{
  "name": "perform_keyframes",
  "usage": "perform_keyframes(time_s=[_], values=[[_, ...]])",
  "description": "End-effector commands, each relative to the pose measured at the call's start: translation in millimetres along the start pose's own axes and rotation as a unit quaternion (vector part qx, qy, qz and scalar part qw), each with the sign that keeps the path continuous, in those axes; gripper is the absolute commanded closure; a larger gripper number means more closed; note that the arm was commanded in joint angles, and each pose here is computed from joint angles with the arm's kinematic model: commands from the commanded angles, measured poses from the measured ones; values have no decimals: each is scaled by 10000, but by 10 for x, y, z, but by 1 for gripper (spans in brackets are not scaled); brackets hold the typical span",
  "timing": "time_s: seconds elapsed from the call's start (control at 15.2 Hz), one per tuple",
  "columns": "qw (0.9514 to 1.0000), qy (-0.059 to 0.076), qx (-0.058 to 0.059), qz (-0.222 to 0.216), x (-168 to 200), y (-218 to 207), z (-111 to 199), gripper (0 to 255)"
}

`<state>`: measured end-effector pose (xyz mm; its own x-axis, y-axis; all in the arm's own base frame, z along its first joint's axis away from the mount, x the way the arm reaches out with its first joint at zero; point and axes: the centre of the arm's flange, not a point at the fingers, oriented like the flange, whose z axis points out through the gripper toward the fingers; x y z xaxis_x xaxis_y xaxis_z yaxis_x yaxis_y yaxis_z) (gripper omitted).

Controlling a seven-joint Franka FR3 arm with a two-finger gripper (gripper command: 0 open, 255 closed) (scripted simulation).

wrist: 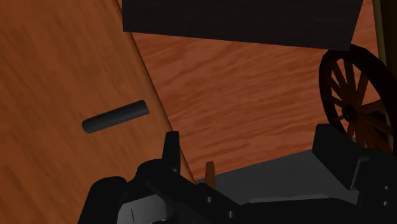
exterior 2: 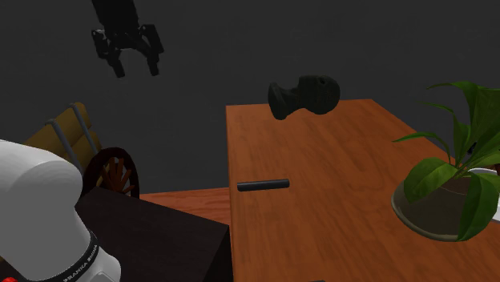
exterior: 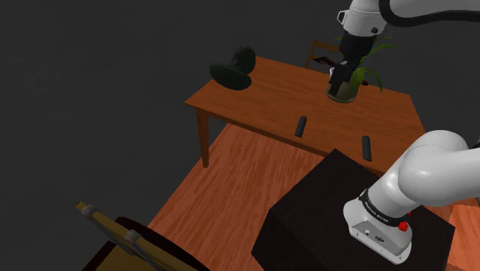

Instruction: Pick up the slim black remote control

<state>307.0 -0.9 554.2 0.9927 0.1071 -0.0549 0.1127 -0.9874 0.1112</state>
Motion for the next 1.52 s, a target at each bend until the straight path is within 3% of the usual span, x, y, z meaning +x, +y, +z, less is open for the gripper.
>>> perform_keyframes(time_s=[0.0, 0.33, 0.73, 1.06, 1.45], values=[[10000, 0, 0, 0, 0, 0, 0, 0], [9966, -126, 193, 793, 445, 284, 468, 0], [9835, -276, 422, 1737, 897, 687, 1059, 0], [9652, -399, 610, 2510, 1198, 1060, 1576, 0], [9346, -543, 830, 3416, 1461, 1536, 2225, 0]])
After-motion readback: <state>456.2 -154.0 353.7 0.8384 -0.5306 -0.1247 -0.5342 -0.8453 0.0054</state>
